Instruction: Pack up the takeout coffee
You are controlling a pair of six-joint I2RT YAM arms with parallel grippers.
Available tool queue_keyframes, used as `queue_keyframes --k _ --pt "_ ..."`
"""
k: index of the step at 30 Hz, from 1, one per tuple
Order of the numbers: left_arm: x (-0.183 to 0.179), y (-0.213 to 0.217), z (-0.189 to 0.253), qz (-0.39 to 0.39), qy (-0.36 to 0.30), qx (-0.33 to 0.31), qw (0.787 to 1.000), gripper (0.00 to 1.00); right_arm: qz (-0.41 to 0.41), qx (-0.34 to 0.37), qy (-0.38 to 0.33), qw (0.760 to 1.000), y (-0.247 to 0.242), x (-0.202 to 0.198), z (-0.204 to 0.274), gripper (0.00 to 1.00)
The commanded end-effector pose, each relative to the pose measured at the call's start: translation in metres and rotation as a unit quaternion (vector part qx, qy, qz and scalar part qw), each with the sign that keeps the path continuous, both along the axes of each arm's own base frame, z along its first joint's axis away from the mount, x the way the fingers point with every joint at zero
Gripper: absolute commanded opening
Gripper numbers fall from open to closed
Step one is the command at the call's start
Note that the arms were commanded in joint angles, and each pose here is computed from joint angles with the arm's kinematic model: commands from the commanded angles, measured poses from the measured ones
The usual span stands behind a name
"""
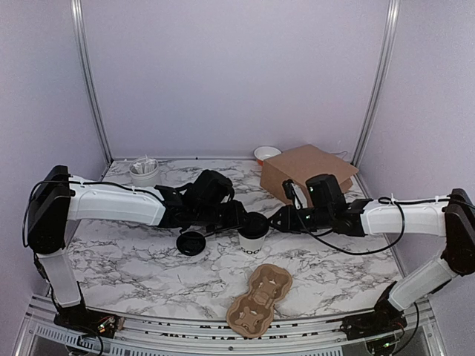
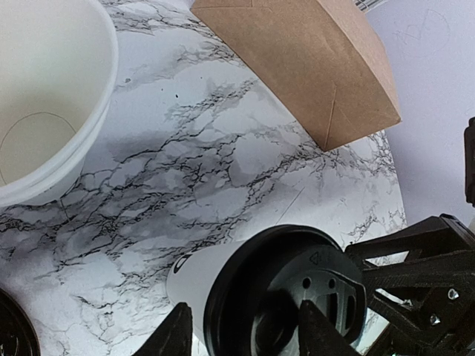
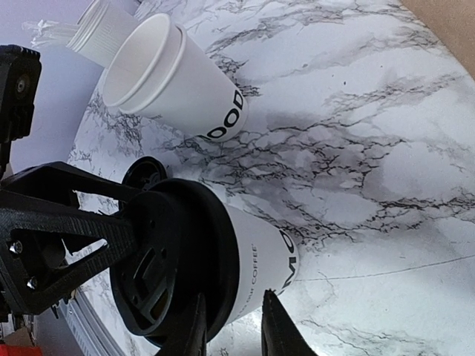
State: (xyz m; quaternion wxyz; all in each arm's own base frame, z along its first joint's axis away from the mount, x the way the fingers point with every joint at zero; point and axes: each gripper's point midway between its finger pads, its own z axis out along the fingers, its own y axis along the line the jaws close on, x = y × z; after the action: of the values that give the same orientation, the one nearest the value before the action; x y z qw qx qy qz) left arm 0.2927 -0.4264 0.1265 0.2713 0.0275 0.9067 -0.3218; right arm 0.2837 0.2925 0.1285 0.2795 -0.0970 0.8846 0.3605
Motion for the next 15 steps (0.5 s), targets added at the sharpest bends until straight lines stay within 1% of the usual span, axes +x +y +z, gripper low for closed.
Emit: queue_keyframes --k 1,11,15 --pt "-0.012 0.011 -0.03 -0.006 0.027 0.048 0.998 0.49 -0.005 -0.025 0.038 0.999 -0.012 -0.013 -0.029 0.24" --pt "-0.014 0.015 -0.039 -0.002 0.033 0.055 0.998 0.49 -0.013 -0.059 0.061 0.996 -0.025 -0.03 -0.058 0.23" --pt "-0.014 0.016 -0.04 -0.001 0.034 0.056 0.998 0.49 -0.011 -0.058 0.062 0.996 -0.022 -0.031 -0.058 0.23"
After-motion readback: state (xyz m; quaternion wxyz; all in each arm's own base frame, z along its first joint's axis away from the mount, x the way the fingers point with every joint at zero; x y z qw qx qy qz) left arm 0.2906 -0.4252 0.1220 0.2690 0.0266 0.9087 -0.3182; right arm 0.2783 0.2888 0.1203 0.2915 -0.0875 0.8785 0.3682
